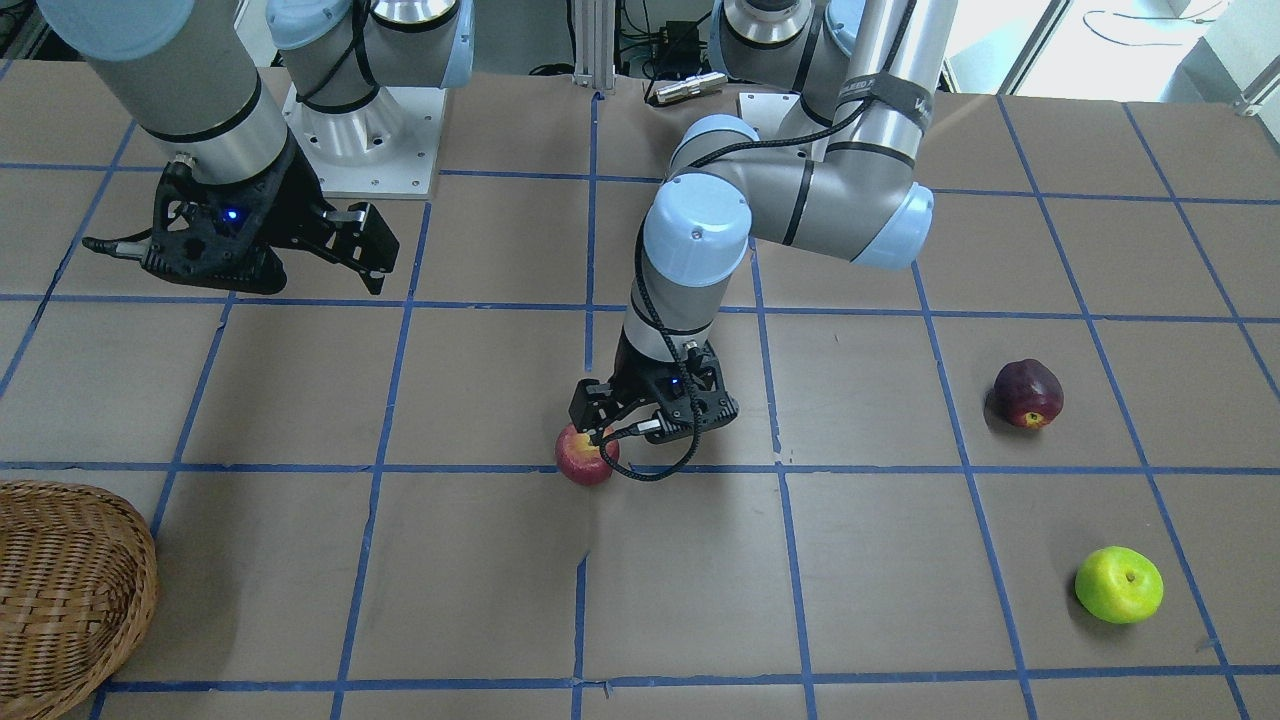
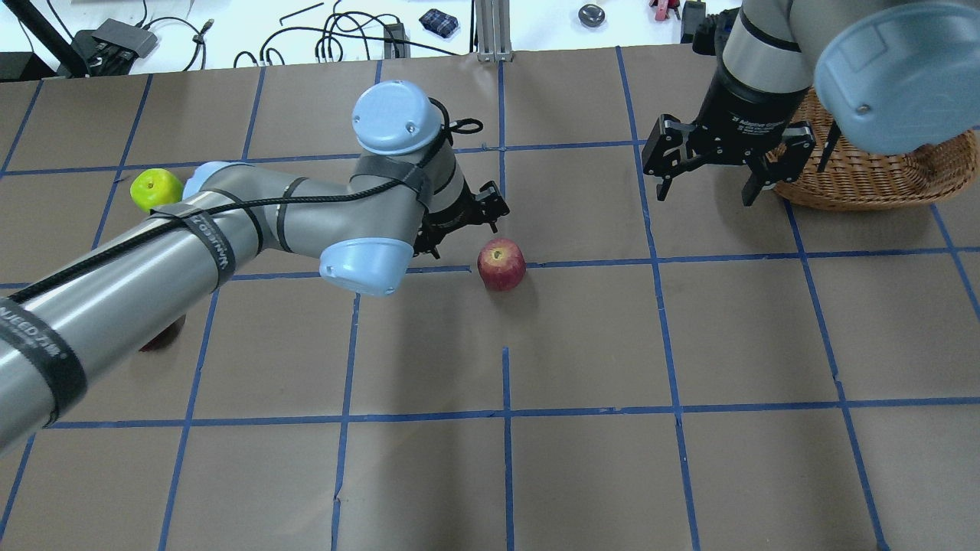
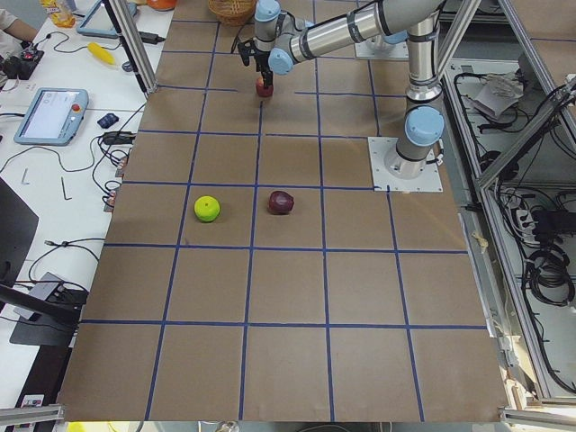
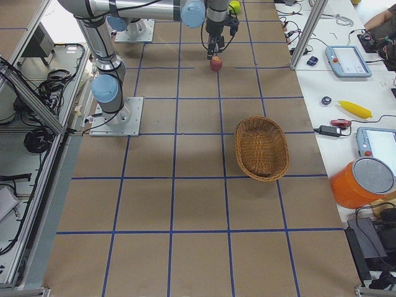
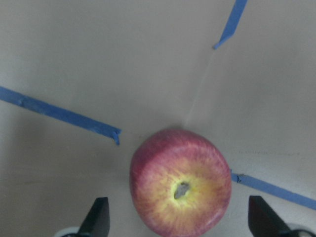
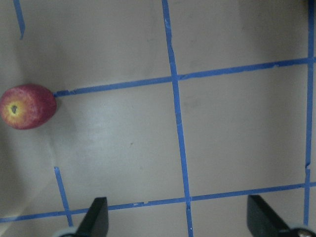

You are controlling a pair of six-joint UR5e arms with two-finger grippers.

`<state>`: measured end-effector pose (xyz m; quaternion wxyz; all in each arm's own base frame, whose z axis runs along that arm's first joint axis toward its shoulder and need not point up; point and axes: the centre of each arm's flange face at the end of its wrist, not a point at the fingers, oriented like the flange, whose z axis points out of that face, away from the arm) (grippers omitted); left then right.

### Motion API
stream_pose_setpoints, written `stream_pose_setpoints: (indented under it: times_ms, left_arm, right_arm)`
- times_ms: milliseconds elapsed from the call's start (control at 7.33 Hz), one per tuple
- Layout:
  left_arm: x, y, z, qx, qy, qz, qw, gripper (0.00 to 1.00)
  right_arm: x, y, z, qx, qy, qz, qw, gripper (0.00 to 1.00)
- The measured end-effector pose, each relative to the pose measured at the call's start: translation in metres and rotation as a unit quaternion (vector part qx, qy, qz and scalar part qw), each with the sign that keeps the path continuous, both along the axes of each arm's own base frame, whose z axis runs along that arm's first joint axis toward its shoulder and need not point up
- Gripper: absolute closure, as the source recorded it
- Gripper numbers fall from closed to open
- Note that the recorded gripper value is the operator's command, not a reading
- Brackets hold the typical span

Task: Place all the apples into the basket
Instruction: 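Grasp the red apple with the right gripper while the left grasps the dark apple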

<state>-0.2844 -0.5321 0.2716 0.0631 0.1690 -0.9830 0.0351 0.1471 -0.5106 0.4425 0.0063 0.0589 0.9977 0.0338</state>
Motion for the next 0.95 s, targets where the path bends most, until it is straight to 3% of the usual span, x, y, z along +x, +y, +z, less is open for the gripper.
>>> stream_pose_setpoints:
  times_ms: [545,955]
  left_arm:
    - [0.156,-0.006,0.034,0.049,-0.071,-0.12,0.9891,0.0]
    - [0.313,0.001,0.03,0.09,-0.097,-0.238,0.9623,0.0]
  right_arm:
    - [0.087,-0.038,-0.078,-0.013,0.0,-0.005,0.9999,0.0]
    - [0.152,-0.045,-0.136,-0.018,-0.002,0.009,0.9998,0.0]
